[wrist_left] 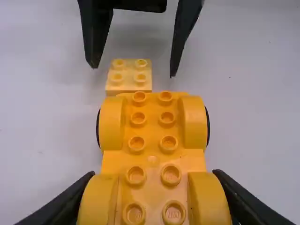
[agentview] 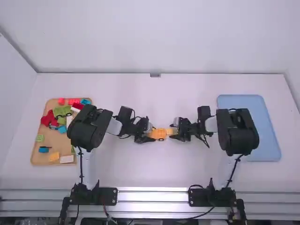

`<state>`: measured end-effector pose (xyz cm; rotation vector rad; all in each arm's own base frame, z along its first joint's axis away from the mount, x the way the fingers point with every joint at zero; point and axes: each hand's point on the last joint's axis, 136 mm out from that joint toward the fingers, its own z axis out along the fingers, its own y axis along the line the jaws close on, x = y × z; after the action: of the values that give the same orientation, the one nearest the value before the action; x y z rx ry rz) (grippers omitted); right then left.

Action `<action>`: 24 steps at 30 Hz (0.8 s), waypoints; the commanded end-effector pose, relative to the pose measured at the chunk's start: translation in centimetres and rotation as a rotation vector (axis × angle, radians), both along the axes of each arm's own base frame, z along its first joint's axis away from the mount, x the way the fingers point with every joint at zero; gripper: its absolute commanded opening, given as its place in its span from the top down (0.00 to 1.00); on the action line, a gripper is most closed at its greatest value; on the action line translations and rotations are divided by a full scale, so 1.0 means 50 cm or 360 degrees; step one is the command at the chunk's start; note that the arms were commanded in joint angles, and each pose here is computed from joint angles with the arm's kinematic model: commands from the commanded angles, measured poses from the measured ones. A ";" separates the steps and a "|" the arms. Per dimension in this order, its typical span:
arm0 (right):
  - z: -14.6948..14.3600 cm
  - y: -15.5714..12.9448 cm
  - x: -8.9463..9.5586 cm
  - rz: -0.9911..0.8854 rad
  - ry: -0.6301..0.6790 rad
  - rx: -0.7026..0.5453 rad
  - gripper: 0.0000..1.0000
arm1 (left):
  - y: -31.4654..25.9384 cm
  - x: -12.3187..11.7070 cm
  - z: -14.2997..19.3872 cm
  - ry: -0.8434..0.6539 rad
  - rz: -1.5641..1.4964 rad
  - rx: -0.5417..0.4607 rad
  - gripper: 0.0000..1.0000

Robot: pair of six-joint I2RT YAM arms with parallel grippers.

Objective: Assemble lego blocks to make yellow taxi

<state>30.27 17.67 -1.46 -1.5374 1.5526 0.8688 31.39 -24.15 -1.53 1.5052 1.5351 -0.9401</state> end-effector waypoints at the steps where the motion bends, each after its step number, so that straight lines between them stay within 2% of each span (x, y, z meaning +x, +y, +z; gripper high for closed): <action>1: -0.010 0.008 -0.011 0.0023 0.0022 -0.0019 0.44 | 0.005 -0.005 -0.024 0.0095 0.0050 0.0060 0.54; 10: -0.014 -0.010 -0.005 -0.0027 0.0044 -0.0033 0.46 | 0.004 0.001 -0.021 0.0119 0.0068 0.0055 0.54; 13: -0.020 -0.007 -0.007 -0.0020 0.0052 -0.0034 0.50 | 0.004 0.000 -0.022 0.0125 0.0068 0.0057 0.55; 16: -0.027 -0.005 -0.009 -0.0015 0.0062 -0.0052 0.59 | 0.005 -0.004 -0.025 0.0131 0.0070 0.0064 0.55; 19: -0.025 0.000 -0.007 -0.0006 0.0072 -0.0053 0.75 | 0.010 -0.005 -0.034 0.0133 0.0090 0.0095 0.55; 24: -0.034 -0.011 0.004 -0.0071 0.0132 -0.0112 0.84 | 0.020 -0.001 -0.050 0.0123 0.0137 0.0171 0.55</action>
<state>30.47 17.27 -2.12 -1.5294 1.6246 0.8655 31.83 -24.10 -1.54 1.4790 1.5776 -0.9431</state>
